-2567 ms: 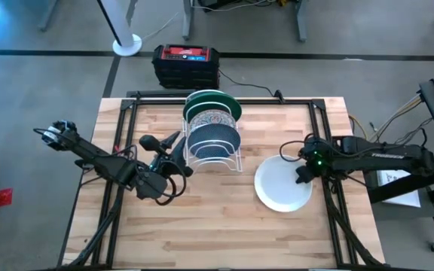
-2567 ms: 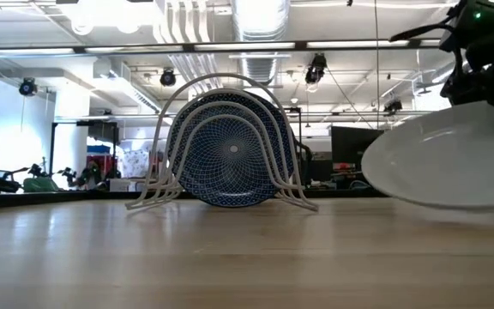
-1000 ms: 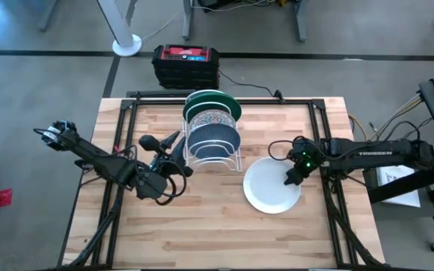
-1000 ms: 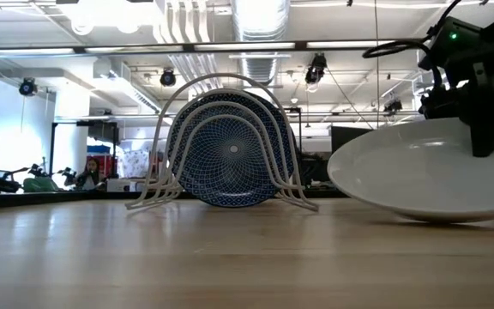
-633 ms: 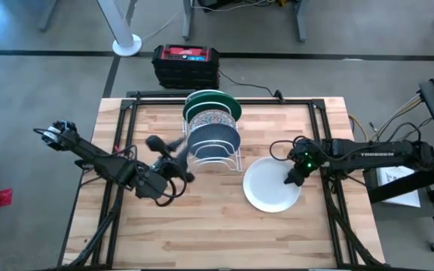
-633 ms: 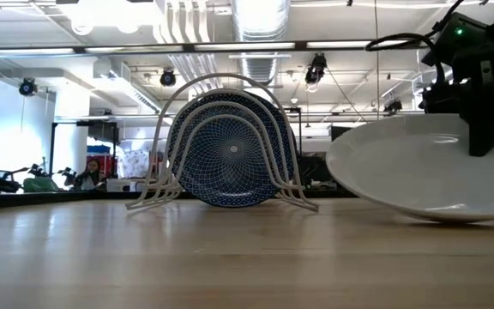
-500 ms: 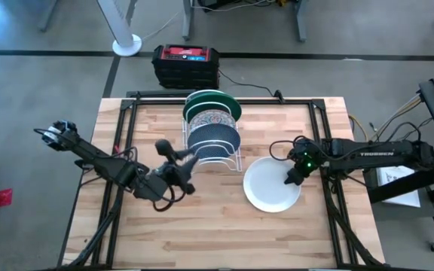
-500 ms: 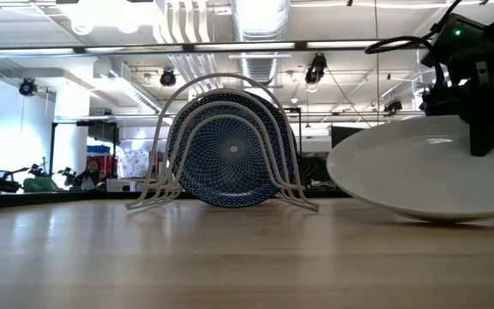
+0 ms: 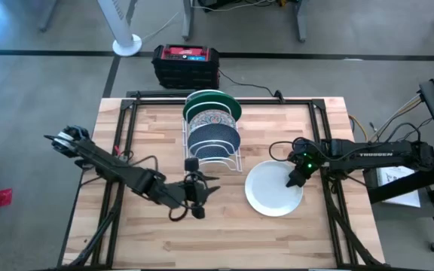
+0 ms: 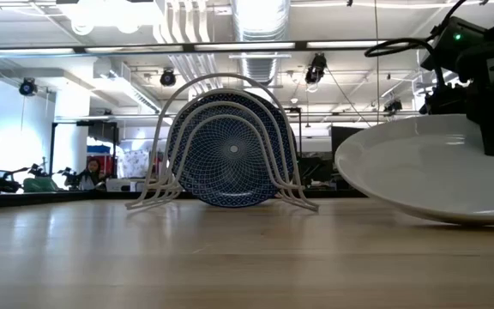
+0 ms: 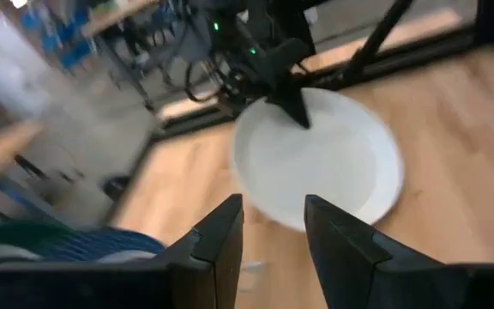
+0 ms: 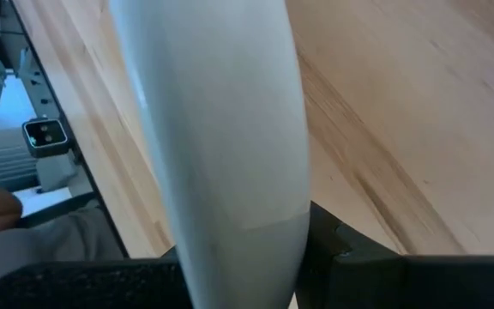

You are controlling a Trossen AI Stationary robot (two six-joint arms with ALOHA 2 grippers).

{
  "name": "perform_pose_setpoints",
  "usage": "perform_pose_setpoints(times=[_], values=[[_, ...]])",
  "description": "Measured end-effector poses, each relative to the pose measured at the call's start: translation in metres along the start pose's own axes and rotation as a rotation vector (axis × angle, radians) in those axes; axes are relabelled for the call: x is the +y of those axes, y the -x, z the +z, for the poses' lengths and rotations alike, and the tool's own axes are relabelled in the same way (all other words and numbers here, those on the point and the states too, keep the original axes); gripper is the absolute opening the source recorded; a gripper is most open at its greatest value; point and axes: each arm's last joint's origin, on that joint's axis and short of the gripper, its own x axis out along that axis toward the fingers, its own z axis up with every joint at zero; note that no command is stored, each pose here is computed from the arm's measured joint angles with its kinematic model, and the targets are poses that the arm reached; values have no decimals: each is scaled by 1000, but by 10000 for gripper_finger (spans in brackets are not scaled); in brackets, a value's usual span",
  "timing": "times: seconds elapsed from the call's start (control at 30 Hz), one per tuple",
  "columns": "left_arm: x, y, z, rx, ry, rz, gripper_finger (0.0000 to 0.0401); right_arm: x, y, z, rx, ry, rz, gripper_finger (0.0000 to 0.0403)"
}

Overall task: Sort dishes
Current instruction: Remove the white plate from the dish rack

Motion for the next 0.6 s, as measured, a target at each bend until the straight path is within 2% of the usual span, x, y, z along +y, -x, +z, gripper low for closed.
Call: perform_pose_setpoints(times=[0.07,0.2,0.33,0.47,0.6], values=[[-6,-8,-3,2,97,-14,116,0,0,0,-2,22,2,51],[-13,-17,2,1,109,-93,116,1,1,-2,-6,127,8,51],[-22,-29,10,3,194,-150,116,3,1,-3,-10,194,7,51],[-41,-58,-1,81,275,-158,118,6,0,-5,-18,228,0,51],[-47,-79,-5,165,419,-285,132,10,-1,-6,-29,279,16,51]])
